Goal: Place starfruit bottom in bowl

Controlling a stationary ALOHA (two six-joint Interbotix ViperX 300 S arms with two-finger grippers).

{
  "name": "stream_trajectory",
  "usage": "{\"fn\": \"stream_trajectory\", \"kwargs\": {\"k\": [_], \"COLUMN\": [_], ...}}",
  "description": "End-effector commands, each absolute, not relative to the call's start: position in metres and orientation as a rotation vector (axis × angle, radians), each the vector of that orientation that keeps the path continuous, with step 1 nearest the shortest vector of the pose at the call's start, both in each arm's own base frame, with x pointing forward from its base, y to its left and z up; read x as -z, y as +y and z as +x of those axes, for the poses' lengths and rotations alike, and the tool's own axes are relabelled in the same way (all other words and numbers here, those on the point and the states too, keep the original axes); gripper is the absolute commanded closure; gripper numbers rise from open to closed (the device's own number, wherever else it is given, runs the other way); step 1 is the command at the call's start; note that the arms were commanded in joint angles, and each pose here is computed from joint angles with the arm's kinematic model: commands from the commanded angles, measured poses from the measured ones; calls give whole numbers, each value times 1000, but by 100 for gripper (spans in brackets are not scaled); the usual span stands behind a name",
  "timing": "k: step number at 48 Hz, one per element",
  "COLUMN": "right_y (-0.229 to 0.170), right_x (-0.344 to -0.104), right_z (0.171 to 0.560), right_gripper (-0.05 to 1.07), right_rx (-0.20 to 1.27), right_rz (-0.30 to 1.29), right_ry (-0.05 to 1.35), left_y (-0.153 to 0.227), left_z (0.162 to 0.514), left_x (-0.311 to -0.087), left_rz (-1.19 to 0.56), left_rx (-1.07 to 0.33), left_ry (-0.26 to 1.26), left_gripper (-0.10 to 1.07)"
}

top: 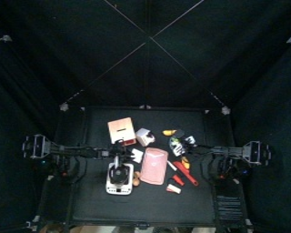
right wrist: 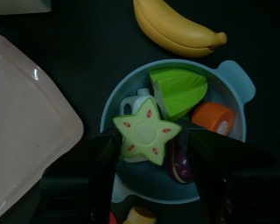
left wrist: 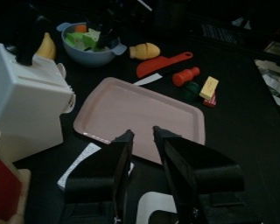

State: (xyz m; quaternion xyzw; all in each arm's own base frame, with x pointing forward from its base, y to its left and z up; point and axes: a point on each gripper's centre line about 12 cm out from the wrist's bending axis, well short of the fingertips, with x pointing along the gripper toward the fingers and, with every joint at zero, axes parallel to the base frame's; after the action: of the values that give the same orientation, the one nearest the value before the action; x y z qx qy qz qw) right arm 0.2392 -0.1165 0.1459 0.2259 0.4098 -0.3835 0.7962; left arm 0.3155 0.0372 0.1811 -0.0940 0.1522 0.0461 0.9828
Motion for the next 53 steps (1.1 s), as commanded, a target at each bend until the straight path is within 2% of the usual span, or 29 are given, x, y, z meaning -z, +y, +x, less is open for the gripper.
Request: {"fn": "stream_trajectory", "kwargs": {"k": [1,14,25,41,53], "right_y": [-119,-120,-120,-117,-113], "right_x": [-154,-155,-159,-181,-179], "right_z": [244,243,242,230,214], "right_gripper": [17,8,8,8,9], "right_rx": [821,823,823,843,892], "right_rz": [491,497,488,486,512], "right_ry": [847,843,831,775,807], "left_y": [39,39,38,38,38], "left_z": [319,319,319,319,319], "left_x": [-187,-187,-187,-187,-187], "left_rz": [-188,-188,-187,-189,-189], "left_rx": [-93,-93,-92,-92,-92], "left_ry": [280,281,280,282,280], "left_gripper": [29,29,29,29,29]}}
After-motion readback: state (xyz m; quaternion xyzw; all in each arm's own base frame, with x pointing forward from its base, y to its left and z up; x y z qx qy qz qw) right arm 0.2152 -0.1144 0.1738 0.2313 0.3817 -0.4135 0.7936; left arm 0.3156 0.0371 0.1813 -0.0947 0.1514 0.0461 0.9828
